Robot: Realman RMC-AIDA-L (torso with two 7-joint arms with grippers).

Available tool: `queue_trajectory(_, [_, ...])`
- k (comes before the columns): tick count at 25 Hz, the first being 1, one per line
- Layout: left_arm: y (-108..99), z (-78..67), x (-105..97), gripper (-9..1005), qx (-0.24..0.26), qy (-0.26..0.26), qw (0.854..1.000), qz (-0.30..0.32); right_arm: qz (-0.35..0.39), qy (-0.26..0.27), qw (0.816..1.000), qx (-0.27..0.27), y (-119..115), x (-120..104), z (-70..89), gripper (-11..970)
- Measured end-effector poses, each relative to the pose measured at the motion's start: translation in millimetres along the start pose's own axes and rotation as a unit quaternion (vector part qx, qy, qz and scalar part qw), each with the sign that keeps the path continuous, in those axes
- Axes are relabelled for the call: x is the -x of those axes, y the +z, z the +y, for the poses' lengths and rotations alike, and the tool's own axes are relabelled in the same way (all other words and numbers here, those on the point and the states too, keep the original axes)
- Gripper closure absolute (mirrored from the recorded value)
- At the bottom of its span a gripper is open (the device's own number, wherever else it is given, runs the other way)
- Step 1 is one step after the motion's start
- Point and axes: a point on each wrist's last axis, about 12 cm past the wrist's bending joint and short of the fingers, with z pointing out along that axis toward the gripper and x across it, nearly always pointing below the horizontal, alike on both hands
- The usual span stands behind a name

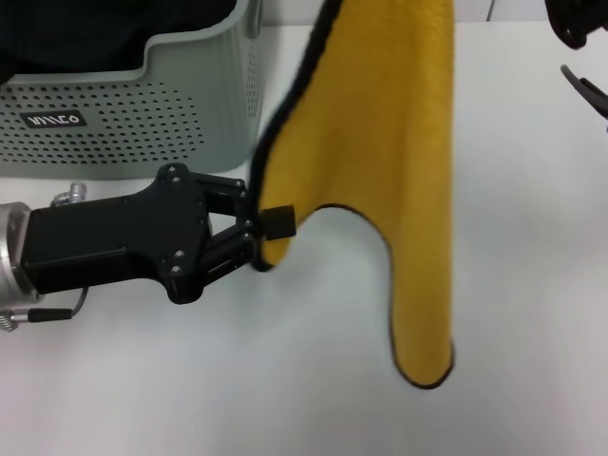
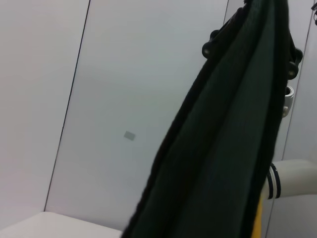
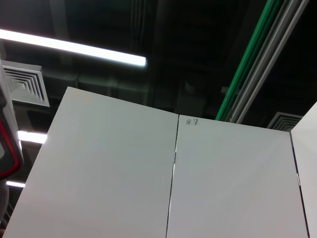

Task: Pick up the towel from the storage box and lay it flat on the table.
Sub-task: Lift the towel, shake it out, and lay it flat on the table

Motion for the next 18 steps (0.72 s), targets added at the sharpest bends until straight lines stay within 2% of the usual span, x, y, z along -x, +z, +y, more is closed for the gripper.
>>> queue_trajectory(9, [3.5,4.2,-7.4,854,-0.003,-0.015,1.0,-0.005,-0.004,-0.01,1.0,0.0,2.7,5.3,-3.2,955])
queue_trajectory(18, [-9.9,5.1,-11.7,857,0.026,-0.028,0.999,-0.019,-0.01,-0.022,1.0,-0.009,-4.3,14.9,-3.1,954])
